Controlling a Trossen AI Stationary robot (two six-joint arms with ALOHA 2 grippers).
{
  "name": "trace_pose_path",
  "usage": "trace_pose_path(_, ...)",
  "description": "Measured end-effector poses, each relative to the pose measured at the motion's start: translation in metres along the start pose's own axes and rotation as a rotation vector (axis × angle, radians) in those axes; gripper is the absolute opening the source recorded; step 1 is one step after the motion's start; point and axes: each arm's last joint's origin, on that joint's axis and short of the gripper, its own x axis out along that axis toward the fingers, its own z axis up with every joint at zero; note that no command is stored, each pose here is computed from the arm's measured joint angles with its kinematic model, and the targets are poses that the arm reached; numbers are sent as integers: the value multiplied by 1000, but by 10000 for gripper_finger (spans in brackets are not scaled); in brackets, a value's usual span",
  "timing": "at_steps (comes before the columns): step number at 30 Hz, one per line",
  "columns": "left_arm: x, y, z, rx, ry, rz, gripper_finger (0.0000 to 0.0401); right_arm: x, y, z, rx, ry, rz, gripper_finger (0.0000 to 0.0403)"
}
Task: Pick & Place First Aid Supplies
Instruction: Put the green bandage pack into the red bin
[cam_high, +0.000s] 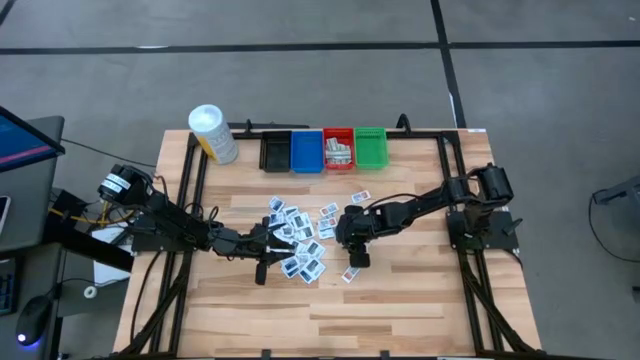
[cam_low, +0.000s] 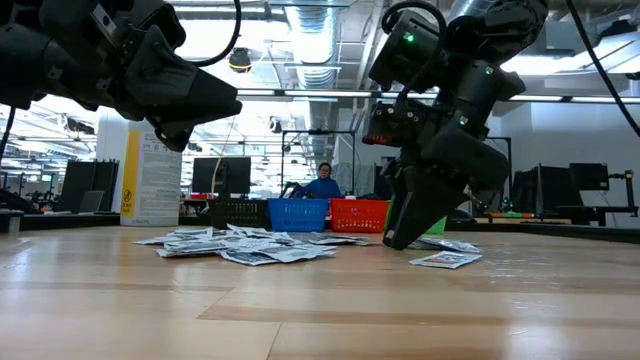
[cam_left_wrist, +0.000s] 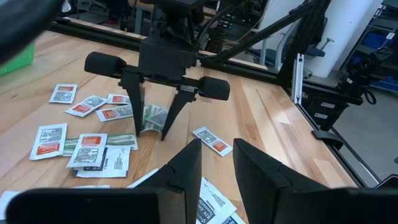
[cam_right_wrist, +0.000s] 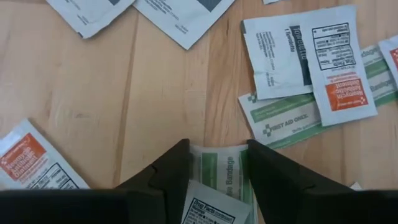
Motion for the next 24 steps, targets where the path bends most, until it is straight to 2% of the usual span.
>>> trace_pose_path(10,0,0,0,0,0,0,93,-11,2,3,-22,-31,2,102)
trace_pose_path(17,0,0,0,0,0,0,93,-13,2,5,-66,-38,1,94)
trace_pose_path(24,0,0,0,0,0,0,93,-21,2,24,-65,-80,0,92)
